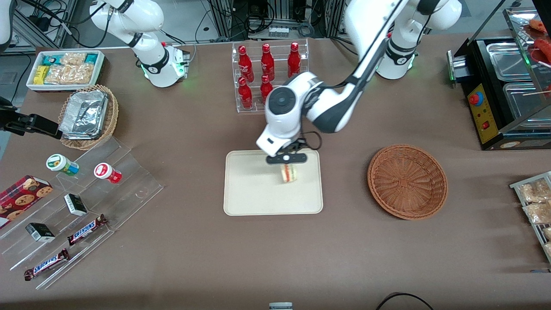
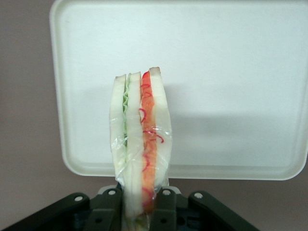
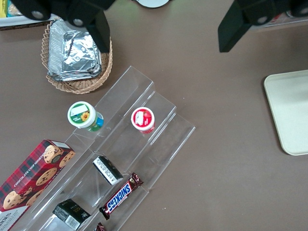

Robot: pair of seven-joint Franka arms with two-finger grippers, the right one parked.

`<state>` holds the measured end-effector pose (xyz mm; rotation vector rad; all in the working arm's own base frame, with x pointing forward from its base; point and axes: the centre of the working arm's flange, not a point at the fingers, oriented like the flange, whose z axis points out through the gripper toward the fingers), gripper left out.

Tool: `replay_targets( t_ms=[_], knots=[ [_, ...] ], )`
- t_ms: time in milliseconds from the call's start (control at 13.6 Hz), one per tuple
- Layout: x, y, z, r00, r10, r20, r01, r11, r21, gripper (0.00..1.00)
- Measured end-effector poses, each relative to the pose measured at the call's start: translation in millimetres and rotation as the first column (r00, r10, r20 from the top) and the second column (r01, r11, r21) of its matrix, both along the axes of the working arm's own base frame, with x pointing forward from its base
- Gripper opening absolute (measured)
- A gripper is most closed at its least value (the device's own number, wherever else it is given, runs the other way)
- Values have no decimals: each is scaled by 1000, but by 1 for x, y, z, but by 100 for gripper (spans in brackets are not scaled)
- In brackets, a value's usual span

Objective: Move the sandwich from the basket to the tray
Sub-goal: 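Carry the sandwich with the left gripper over the white tray, then lower the sandwich onto the tray and open the left gripper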

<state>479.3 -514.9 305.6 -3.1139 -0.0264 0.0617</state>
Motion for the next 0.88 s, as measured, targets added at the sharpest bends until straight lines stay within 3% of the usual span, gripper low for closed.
replay_targets(
  t_ms=[516,663,884],
  knots=[
    [14,-39,-57,999,-23,43,25,999,-43,15],
    [12,-43,-59,996,-51,79,54,998,-38,15],
    [11,-45,-64,994,-66,89,69,997,-27,18]
  ],
)
